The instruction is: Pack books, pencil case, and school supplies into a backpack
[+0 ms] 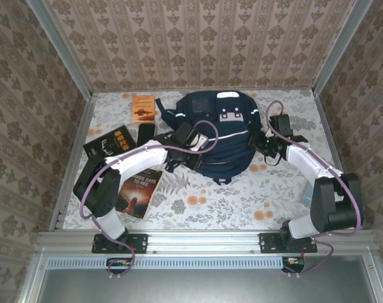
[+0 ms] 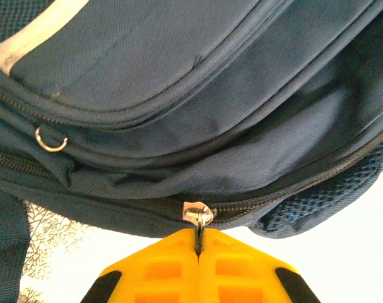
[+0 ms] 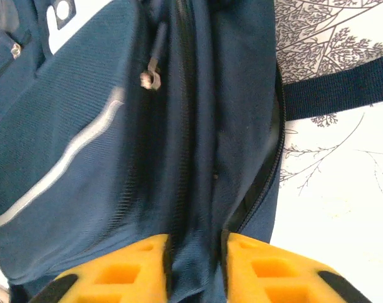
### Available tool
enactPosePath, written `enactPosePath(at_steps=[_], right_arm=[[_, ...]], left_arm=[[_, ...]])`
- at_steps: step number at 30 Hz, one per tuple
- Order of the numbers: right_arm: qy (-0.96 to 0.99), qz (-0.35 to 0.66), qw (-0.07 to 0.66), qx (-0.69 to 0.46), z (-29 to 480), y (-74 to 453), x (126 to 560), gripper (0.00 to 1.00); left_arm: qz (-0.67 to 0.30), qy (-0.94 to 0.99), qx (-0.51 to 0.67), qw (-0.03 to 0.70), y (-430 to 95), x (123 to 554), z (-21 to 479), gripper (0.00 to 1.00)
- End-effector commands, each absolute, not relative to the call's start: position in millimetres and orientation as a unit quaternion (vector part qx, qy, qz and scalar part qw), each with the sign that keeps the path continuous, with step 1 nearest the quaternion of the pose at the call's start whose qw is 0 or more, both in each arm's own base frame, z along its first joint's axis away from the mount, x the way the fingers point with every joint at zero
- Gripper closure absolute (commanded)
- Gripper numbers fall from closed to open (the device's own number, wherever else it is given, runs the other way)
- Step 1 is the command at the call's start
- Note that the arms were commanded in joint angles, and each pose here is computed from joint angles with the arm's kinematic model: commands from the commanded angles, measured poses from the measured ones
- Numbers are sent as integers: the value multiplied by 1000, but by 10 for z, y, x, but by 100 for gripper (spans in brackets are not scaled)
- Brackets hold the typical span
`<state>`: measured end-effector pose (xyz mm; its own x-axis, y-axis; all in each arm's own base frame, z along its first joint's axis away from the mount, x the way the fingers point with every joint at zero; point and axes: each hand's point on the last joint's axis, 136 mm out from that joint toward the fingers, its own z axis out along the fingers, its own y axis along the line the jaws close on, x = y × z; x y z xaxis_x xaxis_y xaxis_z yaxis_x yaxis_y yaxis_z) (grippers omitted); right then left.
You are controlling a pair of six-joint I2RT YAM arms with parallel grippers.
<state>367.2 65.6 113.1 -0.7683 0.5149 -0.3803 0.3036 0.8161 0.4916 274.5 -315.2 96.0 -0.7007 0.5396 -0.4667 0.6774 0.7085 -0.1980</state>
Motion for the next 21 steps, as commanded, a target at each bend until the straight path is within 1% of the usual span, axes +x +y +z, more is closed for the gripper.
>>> enactPosePath(at_steps=[1, 2, 6, 8, 10, 13, 15, 18, 21], right_arm=[[904, 216, 264, 257, 1366, 621, 3479, 56], [901, 218, 265, 266, 1401, 619, 3435, 53], [884, 242, 274, 289, 1553, 790, 3287, 49], [878, 262, 267, 299, 1591, 952, 3270, 48], [874, 275, 244, 317, 1574, 1118, 3271, 47], [879, 267, 178, 353, 1434, 1298, 3257, 56], [879, 273, 151, 361, 1371, 1415, 3297, 61], [876, 270, 127, 379, 1177, 1518, 3361, 62], [877, 246, 115, 396, 1034, 1516, 3377, 61]], left_arm=[[-209, 883, 365, 206, -3386, 2685, 1060, 100], [-216, 880, 369, 209, -3429, 2668, 1082, 100], [-245, 860, 387, 225, -3615, 2577, 1199, 100], [-258, 853, 390, 232, -3684, 2557, 1254, 100], [-271, 846, 392, 238, -3751, 2540, 1301, 100], [-285, 839, 393, 245, -3821, 2516, 1339, 100], [-287, 836, 397, 246, -3846, 2491, 1337, 100], [-286, 838, 397, 243, -3844, 2465, 1305, 100], [-270, 850, 386, 238, -3774, 2477, 1239, 100]])
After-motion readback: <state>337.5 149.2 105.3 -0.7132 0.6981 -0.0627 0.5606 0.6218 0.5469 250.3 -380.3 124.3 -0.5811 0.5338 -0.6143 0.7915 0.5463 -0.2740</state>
